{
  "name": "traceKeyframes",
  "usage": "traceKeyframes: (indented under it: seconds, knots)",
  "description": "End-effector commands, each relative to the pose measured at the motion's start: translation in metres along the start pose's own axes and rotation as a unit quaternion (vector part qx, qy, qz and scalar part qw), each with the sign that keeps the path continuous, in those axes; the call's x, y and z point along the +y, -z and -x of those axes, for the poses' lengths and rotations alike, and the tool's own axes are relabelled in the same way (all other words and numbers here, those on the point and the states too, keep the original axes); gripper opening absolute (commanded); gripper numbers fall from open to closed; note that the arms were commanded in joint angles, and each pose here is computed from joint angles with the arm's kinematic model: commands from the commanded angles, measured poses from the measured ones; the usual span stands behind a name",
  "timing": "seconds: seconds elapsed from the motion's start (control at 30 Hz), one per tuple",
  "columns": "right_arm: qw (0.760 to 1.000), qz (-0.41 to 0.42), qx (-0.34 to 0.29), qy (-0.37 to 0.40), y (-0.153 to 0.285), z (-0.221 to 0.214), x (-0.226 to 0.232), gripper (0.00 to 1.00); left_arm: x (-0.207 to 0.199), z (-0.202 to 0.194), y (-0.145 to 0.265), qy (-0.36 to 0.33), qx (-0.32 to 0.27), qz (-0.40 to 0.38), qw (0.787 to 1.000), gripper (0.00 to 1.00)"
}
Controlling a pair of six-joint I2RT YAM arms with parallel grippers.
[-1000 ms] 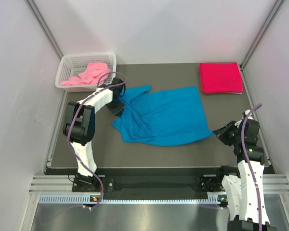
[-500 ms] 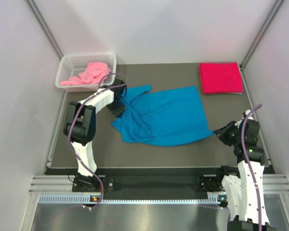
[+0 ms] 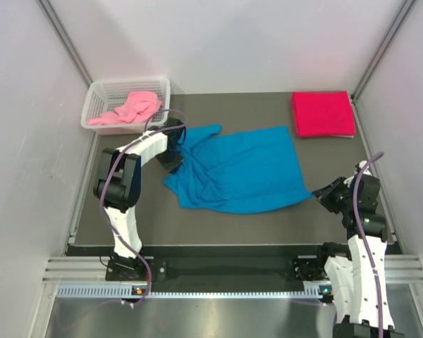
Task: Fold and stack the t-shirts
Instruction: Flatten the tshirt out
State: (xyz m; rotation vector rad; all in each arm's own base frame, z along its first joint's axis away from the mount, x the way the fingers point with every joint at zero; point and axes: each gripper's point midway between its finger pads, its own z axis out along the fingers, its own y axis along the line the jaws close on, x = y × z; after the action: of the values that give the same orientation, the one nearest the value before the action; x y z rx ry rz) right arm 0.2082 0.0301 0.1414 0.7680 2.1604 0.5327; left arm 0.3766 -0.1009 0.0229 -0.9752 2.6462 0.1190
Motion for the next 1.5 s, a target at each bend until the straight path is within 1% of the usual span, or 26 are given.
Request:
traceKeyframes:
  seconds: [0.0,0.03,0.07,0.13,0.17,0.3,0.47,0.57,0.7,0.83,0.9,0.97,1.0,1.1,1.2,1.4,1.47]
  knots:
    - [0.999,0.009,-0.030,0.013,0.003,0.015,0.006,0.00,0.009,-0.006,-0.009,-0.006,0.002,0.024,1.000,0.17]
    - [0.999,0.009,-0.030,0.013,0.003,0.015,0.006,0.00,0.009,-0.005,-0.009,-0.006,0.001,0.024,1.000,0.15]
    - [0.999,0.009,-0.031,0.012,0.003,0.016,0.006,0.00,0.009,-0.005,-0.009,-0.009,0.001,0.024,1.000,0.10]
    - [0.999,0.008,-0.030,0.012,0.003,0.015,0.006,0.00,0.011,-0.005,-0.008,-0.013,0.000,0.024,1.000,0.01]
    - [0.999,0.008,-0.030,0.012,0.002,0.015,0.005,0.00,0.011,-0.002,-0.004,-0.017,-0.007,0.022,1.000,0.00]
    - [0.999,0.007,-0.029,0.012,0.002,0.015,0.005,0.00,0.021,0.004,0.008,-0.028,-0.023,0.030,0.999,0.00]
    - [1.000,0.005,-0.028,0.011,0.002,0.015,0.004,0.00,0.033,0.018,0.037,-0.041,-0.059,0.025,0.997,0.00]
    - [1.000,0.006,-0.027,0.011,0.002,0.014,0.005,0.00,0.045,0.013,0.043,-0.047,-0.061,0.025,0.997,0.00]
    - [1.000,0.002,-0.028,0.012,0.003,0.014,0.003,0.00,0.063,-0.002,0.036,-0.059,-0.049,0.036,0.996,0.00]
    - [0.999,-0.004,-0.028,0.017,0.003,0.013,0.000,0.00,0.073,-0.007,0.035,-0.068,-0.046,0.043,0.996,0.00]
    - [0.999,-0.008,-0.029,0.019,0.005,0.014,-0.001,0.00,0.075,-0.008,0.040,-0.064,-0.050,0.033,0.996,0.03]
    - [0.999,-0.007,-0.030,0.019,0.005,0.014,0.000,0.00,0.073,-0.009,0.047,-0.060,-0.050,0.016,0.997,0.14]
    - [0.999,-0.005,-0.030,0.019,0.006,0.014,0.001,0.00,0.073,-0.011,0.048,-0.059,-0.050,0.011,0.997,0.16]
    - [0.999,-0.005,-0.029,0.019,0.006,0.014,0.001,0.00,0.079,-0.014,0.051,-0.064,-0.045,0.013,0.997,0.18]
    - [0.999,-0.003,-0.030,0.019,0.007,0.015,0.002,0.00,0.089,-0.021,0.051,-0.061,-0.037,0.024,0.997,0.17]
    - [0.999,0.000,-0.031,0.020,0.009,0.015,0.004,0.00,0.098,-0.033,0.046,-0.052,-0.028,0.013,0.998,0.17]
    - [0.999,0.001,-0.030,0.020,0.009,0.014,0.004,0.00,0.098,-0.032,0.041,-0.047,-0.024,0.014,0.999,0.21]
